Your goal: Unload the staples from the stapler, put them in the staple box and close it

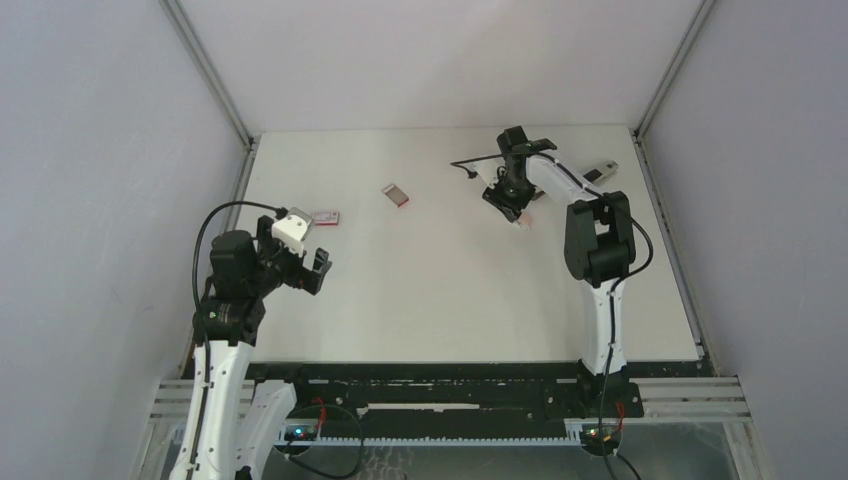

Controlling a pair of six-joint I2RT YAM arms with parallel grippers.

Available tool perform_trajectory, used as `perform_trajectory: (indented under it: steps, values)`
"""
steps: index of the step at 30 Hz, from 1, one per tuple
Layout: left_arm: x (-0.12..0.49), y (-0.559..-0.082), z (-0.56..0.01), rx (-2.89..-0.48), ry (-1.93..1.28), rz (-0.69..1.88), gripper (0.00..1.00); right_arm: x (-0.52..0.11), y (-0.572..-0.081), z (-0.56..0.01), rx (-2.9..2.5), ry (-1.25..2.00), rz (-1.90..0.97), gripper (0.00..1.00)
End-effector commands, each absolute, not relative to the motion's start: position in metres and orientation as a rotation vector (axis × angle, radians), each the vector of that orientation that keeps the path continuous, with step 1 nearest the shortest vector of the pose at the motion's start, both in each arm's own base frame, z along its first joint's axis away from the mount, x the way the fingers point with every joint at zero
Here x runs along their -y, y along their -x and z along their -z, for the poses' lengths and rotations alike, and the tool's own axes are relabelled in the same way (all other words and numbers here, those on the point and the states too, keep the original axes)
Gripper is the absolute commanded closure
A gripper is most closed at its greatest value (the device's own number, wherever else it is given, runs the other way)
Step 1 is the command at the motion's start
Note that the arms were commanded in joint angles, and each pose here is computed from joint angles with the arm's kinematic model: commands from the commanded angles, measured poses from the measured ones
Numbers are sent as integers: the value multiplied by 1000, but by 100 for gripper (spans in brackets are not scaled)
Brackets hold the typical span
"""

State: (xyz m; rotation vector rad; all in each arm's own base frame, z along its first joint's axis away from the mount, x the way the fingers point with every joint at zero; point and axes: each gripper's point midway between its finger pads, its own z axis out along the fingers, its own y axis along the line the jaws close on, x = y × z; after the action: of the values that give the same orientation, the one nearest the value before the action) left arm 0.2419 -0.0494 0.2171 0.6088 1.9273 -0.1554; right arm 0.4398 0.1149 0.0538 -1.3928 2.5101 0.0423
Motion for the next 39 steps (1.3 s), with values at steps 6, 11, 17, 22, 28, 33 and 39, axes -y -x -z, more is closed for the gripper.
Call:
perform_trajectory:
  steps: [6,11,17,22,28,33,39]
  values:
    - [50,-241,-209,-1930,-630,160,0,-121,-457,-58,-2465,1378,-41,62]
    - [50,-241,-209,-1930,-631,161,0,-121,-456,-60,-2463,1372,-58,76]
    - [52,-241,-208,-1931,-639,171,0,-134,-449,-79,-2408,1380,-122,94]
    - [57,-242,-209,-1922,-646,207,0,-158,-430,-105,-2312,1424,-183,100]
    - [70,-252,-219,-1924,-649,290,0,-192,-404,-140,-2148,1447,-244,100]
    - [93,-272,-228,-1963,-675,416,0,-221,-375,-166,-2004,1448,-272,100]
    - [135,-301,-249,-1986,-655,668,0,-251,-333,-192,-1825,1466,-328,100]
